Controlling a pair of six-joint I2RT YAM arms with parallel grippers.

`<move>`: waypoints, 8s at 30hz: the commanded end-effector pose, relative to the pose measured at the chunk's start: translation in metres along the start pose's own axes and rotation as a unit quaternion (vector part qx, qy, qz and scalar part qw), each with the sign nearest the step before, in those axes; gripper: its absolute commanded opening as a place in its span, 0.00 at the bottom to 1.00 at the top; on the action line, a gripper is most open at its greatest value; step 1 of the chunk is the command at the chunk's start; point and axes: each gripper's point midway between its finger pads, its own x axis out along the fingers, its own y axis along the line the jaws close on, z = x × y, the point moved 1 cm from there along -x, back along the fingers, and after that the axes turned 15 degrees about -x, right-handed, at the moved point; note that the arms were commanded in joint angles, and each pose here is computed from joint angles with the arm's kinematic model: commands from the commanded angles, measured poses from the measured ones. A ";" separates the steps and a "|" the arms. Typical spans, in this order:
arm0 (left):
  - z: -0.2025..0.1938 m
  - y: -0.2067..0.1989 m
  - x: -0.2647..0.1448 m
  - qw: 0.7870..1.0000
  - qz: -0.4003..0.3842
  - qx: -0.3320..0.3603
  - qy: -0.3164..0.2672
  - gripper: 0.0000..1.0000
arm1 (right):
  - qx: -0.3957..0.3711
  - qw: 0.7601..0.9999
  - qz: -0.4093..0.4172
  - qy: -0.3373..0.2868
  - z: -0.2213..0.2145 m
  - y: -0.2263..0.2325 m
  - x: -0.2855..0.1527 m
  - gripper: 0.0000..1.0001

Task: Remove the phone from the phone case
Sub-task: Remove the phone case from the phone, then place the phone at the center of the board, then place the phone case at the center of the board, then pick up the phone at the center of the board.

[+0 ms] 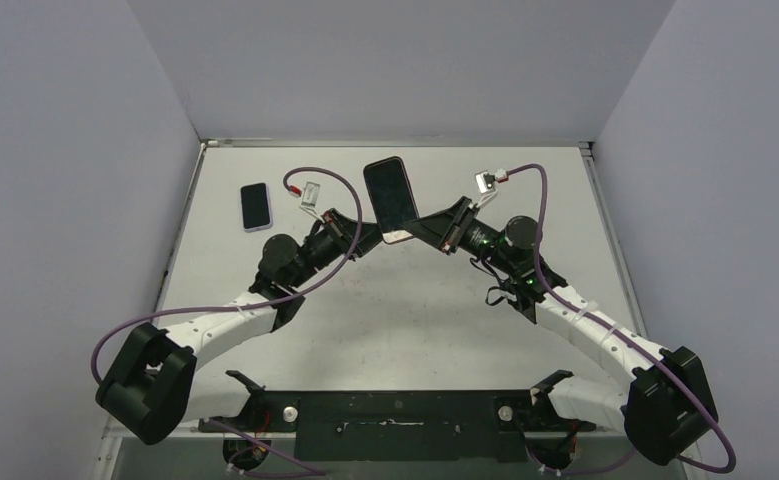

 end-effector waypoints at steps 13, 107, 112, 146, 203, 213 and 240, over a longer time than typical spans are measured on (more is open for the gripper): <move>0.091 -0.015 0.018 0.983 -0.015 0.038 -0.177 0.00 | -0.014 0.991 0.067 0.113 -0.042 0.026 -0.017 0.00; -0.037 0.244 0.071 0.961 0.253 -0.069 0.082 0.00 | -0.100 0.925 -0.348 0.118 -0.047 -0.200 -0.140 1.00; -0.031 0.262 0.092 0.958 0.269 -0.068 0.078 0.00 | -0.111 0.924 -0.349 0.112 -0.042 -0.192 -0.143 1.00; 0.074 0.235 -0.029 0.862 0.494 0.105 -0.046 0.97 | -0.174 0.867 -0.464 0.055 0.024 -0.145 -0.188 1.00; 0.334 0.348 -0.185 0.682 0.715 0.145 -0.051 0.97 | -0.359 0.861 -0.357 0.052 0.037 -0.079 -0.192 1.00; 0.291 0.353 -0.189 0.710 0.697 0.096 -0.009 0.73 | -0.352 0.867 -0.348 0.059 0.029 -0.078 -0.192 1.00; 0.073 0.225 -0.147 0.870 0.489 -0.067 -0.006 0.10 | -0.231 0.941 -0.233 0.084 -0.016 -0.095 -0.139 1.00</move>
